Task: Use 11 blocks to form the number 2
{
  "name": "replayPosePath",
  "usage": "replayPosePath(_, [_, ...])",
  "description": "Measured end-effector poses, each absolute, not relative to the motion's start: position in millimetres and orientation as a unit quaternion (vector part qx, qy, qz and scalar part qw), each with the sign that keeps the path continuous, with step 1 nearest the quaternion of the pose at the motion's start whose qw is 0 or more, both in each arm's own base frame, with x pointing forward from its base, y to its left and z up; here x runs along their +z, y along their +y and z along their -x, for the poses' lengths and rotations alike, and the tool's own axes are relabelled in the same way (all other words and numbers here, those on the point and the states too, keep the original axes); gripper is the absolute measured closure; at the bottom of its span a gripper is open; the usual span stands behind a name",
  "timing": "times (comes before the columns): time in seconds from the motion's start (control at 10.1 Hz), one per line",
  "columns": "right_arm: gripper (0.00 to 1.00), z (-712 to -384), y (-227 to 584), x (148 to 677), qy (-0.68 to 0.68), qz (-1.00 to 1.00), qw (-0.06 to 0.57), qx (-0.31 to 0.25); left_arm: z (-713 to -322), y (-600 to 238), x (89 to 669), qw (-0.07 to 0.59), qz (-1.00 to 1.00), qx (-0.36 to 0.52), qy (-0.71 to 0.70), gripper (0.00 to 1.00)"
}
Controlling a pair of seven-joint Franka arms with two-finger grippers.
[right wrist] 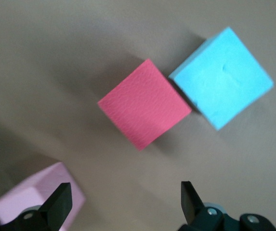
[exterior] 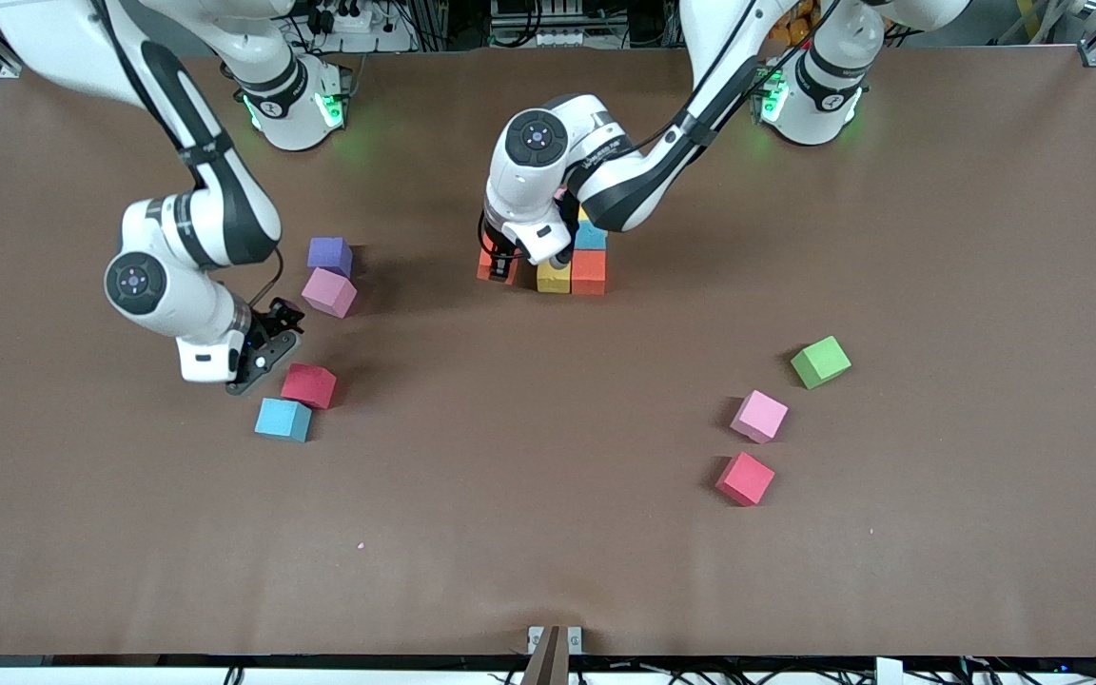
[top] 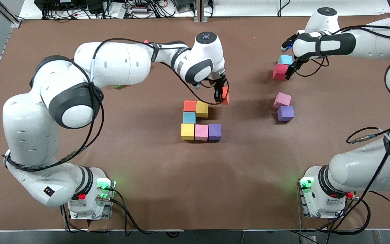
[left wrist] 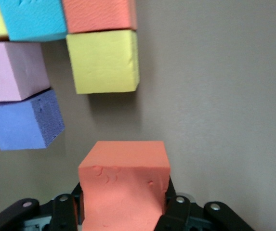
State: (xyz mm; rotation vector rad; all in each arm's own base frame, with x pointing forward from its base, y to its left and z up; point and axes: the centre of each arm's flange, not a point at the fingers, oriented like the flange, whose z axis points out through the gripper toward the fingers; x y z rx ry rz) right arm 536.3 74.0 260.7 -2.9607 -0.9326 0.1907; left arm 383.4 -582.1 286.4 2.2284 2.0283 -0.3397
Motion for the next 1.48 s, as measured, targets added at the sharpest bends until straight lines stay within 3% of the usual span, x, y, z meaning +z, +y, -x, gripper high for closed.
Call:
replayPosePath(0.2, [0.0,-523,82,282,-0.152,0.986,-0.001,0.075,-372,-586,276,0.048,-0.714,-0.114,0.689,0.4])
replayPosePath(0.4, [0.08,-511,79,283,-0.021,0.996,-0.015,0.08,-367,-582,266,0.037,-0.704,-0.113,0.7,0.4])
replayPosePath(0.59, [0.06,-507,65,287,0.03,0.996,-0.02,0.08,-363,-576,253,0.023,-0.701,-0.11,0.704,0.4])
replayPosePath(0.69, [0.0,-509,55,299,0.04,0.997,-0.02,0.069,-362,-575,248,0.019,-0.701,-0.109,0.705,0.4])
replayPosePath(0.89, [0.0,-509,51,316,0.049,0.997,-0.022,0.057,-361,-571,235,0.011,-0.707,-0.1,0.7,0.4])
replayPosePath(1.48, [0.0,-464,76,247,0.187,0.978,-0.032,0.092,-358,-574,214,0.017,-0.719,-0.089,0.689,0.4])
